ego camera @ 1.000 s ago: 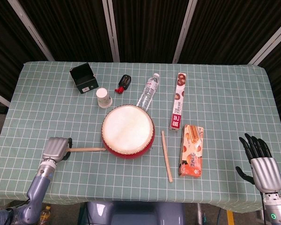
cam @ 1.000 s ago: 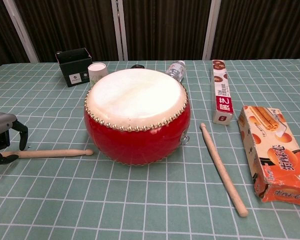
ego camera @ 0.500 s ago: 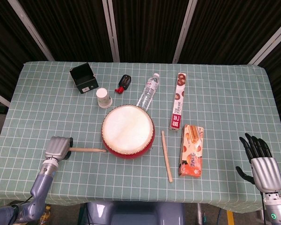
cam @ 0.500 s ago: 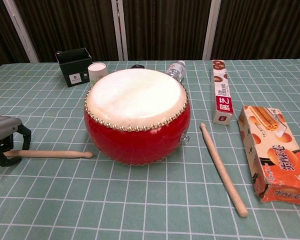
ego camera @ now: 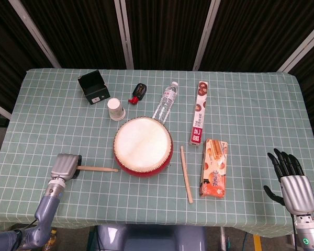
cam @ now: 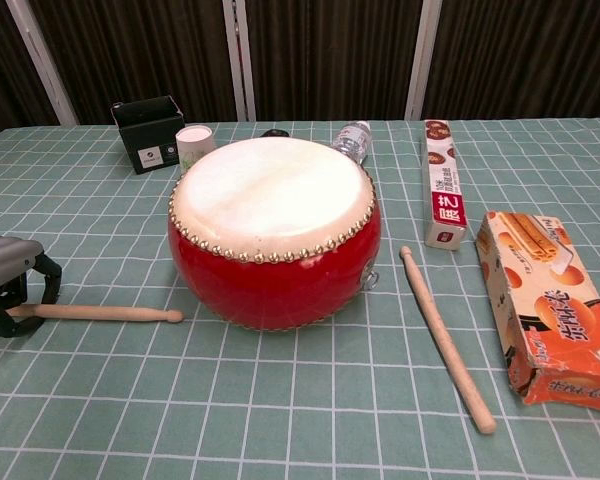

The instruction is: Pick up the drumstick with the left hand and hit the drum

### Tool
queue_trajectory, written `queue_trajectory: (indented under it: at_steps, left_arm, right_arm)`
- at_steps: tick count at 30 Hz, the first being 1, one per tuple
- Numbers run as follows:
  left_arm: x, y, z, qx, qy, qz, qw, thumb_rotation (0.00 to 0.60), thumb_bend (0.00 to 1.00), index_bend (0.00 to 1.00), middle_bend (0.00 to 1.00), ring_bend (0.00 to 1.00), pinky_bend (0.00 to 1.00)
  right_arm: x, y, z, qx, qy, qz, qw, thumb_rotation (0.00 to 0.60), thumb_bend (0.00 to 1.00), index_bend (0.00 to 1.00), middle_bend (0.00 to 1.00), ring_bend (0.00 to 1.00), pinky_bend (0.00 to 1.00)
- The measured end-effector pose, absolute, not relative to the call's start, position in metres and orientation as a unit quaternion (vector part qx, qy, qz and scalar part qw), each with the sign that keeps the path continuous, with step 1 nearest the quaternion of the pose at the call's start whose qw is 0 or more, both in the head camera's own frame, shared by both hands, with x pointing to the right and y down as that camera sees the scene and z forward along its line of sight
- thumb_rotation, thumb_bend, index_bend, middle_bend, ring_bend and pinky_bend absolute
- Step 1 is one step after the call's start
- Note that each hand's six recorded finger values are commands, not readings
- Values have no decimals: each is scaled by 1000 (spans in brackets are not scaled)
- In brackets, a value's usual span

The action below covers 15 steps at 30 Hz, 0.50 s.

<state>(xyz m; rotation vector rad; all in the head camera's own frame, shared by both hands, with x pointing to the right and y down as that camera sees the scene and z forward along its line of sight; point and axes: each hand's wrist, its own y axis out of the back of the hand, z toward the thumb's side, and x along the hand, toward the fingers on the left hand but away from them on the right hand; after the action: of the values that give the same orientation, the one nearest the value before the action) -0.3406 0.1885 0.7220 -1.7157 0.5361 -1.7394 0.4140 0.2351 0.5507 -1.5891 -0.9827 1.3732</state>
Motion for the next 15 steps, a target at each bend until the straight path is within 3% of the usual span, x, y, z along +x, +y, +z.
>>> queue_trajectory:
  at_steps: [8, 15]
  left_arm:
    - [-336, 176, 691, -663, 241, -626, 332, 600, 480, 769, 1000, 1000, 1000]
    - [-326, 167, 643, -683, 269, -572, 367, 600, 481, 773, 1000, 1000, 1000]
  right_arm:
    - [414, 235, 551, -627, -388, 544, 400, 600, 278, 0, 0, 0, 80]
    - [414, 236, 551, -626, -386, 546, 402, 600, 278, 0, 0, 0, 80]
